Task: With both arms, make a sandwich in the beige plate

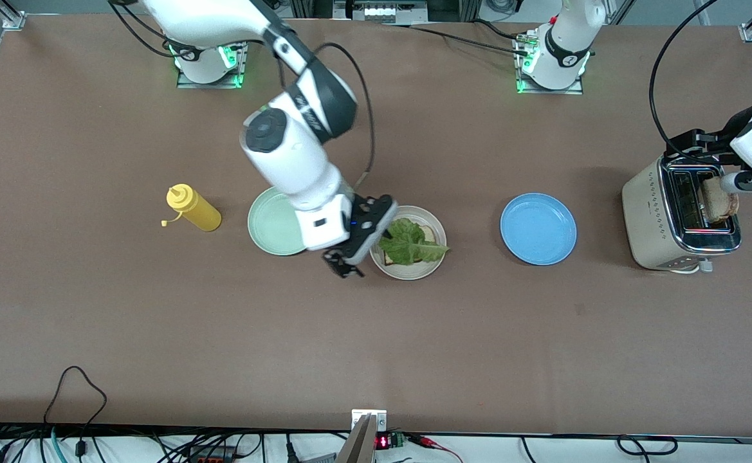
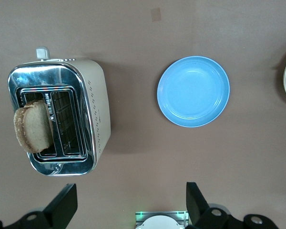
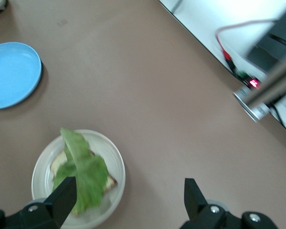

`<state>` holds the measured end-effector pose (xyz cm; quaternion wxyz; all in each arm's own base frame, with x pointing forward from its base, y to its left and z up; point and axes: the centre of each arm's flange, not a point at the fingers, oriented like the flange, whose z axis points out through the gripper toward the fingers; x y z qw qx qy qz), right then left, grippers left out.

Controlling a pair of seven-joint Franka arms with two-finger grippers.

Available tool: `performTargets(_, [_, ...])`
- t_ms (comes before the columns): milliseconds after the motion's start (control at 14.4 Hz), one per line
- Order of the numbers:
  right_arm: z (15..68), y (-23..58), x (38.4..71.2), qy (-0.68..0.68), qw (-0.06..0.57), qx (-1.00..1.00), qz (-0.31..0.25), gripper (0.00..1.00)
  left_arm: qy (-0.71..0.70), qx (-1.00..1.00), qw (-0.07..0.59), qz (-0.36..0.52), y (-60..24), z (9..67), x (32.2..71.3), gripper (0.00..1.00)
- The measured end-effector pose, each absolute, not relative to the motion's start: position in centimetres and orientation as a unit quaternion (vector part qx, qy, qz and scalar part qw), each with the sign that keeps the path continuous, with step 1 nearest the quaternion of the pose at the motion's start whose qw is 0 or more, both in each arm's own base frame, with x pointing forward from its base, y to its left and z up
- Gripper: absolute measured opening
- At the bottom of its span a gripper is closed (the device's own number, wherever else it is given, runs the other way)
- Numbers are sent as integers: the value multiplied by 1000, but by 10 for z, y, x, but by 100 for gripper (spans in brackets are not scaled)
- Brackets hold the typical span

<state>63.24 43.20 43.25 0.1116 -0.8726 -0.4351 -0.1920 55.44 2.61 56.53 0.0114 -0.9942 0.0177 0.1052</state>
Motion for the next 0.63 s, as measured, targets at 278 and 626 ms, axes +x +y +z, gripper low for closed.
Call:
performTargets(278, [466, 341, 662, -394, 98, -902, -145, 100, 24, -994, 12, 105, 19, 565, 555, 100])
performTargets(626, [498, 233, 675, -314, 88, -942, -77, 100, 21, -994, 11, 109, 23, 565, 554, 100])
